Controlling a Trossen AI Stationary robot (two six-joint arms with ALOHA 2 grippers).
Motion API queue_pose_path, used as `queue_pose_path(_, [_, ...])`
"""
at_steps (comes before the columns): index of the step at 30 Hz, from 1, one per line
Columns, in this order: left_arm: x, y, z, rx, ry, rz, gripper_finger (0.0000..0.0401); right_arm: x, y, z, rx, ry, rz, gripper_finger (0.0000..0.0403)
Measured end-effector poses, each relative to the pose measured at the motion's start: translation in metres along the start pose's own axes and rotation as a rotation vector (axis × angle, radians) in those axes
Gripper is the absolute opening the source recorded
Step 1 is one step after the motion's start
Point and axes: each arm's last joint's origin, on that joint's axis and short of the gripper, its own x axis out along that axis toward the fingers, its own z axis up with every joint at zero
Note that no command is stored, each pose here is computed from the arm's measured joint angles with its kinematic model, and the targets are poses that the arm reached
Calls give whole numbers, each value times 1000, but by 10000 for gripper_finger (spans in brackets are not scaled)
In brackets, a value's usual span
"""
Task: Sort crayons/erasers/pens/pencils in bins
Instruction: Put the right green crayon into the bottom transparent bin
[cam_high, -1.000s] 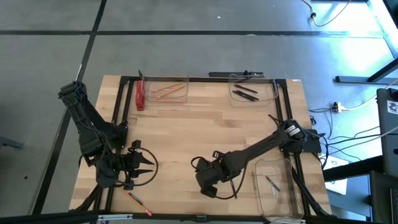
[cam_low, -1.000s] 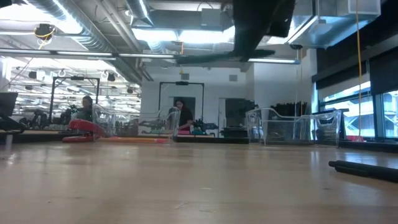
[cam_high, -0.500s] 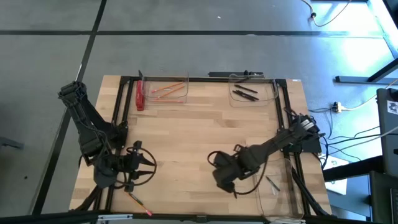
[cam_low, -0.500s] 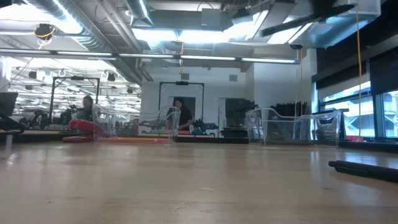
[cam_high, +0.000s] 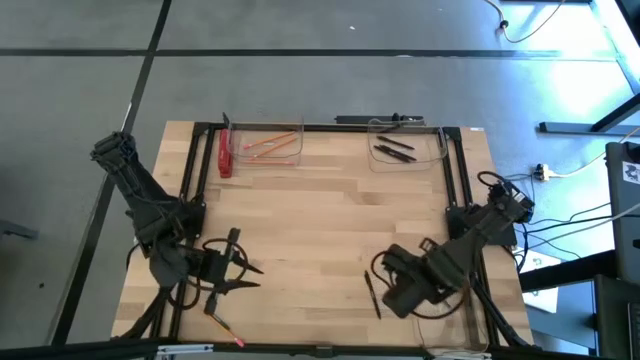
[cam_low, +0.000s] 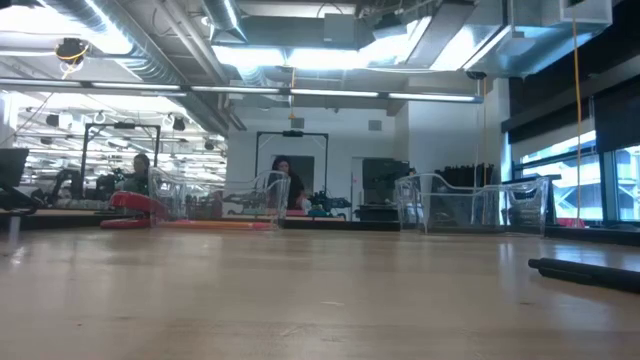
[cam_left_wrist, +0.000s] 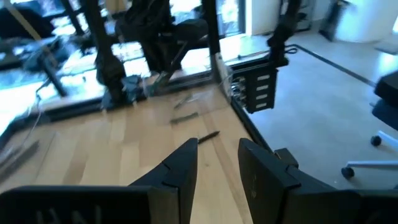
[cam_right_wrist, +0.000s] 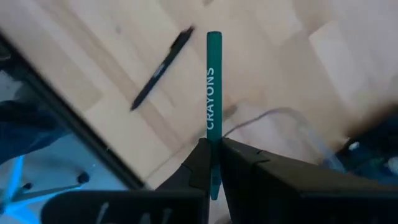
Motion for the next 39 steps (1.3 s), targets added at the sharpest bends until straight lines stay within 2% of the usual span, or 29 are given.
queue_pose_path(6, [11, 12, 2, 70, 4, -39, 110, -1, 4, -23, 68, 28, 8, 23])
queue_pose_path(17, [24, 32, 3, 72, 25, -99, 110, 1, 8, -65, 246, 30, 1, 23])
queue_pose_path(23, [26, 36, 3, 88, 26, -93, 110, 32, 1, -91, 363, 140, -170, 23])
queue_pose_path(28, [26, 37, 3, 87, 27, -89, 110, 53, -6, -94, 380, 134, -262, 23])
queue_pose_path(31, [26, 37, 3, 86, 27, -89, 110, 64, -8, -93, 386, 132, -279, 23])
queue_pose_path(39, [26, 37, 3, 85, 26, -89, 110, 102, -8, -95, 387, 146, -234, 23])
